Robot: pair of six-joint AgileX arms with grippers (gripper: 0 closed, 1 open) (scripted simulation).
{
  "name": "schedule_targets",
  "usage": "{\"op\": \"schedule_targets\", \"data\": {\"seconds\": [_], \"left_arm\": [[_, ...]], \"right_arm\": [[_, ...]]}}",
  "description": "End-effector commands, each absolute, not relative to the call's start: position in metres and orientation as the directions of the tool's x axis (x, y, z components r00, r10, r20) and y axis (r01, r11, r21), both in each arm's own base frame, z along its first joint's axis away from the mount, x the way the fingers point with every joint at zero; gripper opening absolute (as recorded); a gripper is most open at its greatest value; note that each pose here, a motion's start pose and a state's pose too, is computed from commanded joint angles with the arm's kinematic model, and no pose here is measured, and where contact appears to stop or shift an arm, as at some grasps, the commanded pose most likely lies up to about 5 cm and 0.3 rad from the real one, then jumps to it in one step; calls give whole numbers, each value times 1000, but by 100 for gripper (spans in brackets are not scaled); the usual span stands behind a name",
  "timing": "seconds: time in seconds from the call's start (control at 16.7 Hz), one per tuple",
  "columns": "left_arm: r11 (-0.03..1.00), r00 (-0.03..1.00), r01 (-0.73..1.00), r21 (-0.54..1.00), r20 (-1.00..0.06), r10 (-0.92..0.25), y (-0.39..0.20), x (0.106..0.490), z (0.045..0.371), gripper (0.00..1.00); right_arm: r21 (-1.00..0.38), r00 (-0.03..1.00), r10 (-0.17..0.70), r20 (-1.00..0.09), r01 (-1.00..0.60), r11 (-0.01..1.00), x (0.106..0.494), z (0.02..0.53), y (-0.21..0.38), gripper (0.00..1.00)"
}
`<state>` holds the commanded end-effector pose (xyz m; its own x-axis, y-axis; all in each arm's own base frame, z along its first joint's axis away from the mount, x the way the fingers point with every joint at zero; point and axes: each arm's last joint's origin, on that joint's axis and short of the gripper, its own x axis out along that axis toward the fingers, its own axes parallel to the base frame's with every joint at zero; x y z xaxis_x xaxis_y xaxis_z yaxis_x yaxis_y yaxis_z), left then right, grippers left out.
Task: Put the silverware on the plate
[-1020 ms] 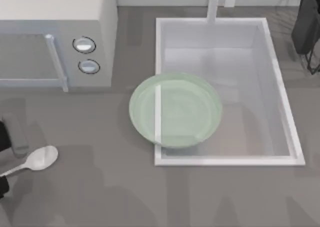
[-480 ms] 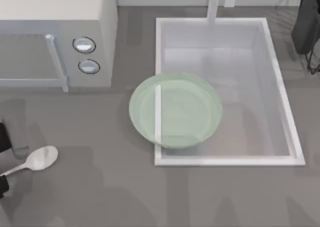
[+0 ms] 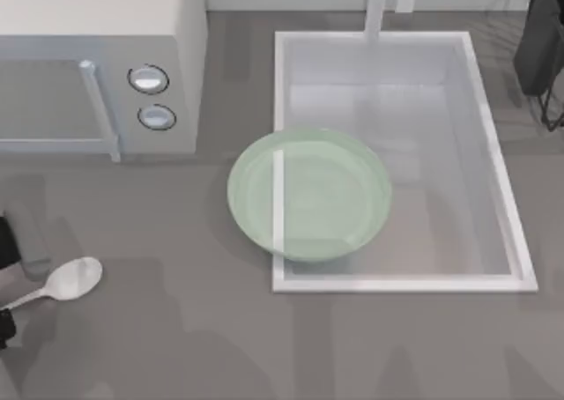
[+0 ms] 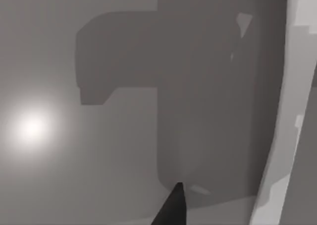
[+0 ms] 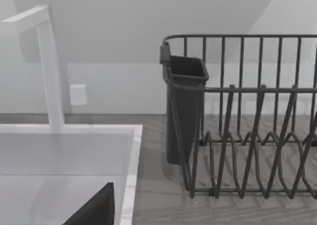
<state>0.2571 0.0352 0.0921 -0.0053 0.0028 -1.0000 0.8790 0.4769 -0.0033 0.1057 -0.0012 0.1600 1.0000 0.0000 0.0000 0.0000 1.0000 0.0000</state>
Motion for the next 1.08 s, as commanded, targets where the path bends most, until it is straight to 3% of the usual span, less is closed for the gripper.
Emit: {"op": "schedule_targets", "data": {"seconds": [0.24,0.3,0.6,0.84,1.08], "left_arm": [[477,-5,879,-3,-1000,3,35,257,92,0],[495,6,869,0,-1000,-10,34,257,114,0],[492,24,871,17,-1000,-8,35,265,144,0],[491,-35,870,-38,-999,-16,35,259,183,0],[495,6,869,0,-1000,-10,34,257,214,0]], "right_arm": [[0,1000,0,0,0,1000,106,160,-1,100],[0,1000,0,0,0,1000,106,160,-1,100],[0,1000,0,0,0,1000,106,160,-1,100],[0,1000,0,0,0,1000,106,160,-1,100],[0,1000,0,0,0,1000,106,160,-1,100]]}}
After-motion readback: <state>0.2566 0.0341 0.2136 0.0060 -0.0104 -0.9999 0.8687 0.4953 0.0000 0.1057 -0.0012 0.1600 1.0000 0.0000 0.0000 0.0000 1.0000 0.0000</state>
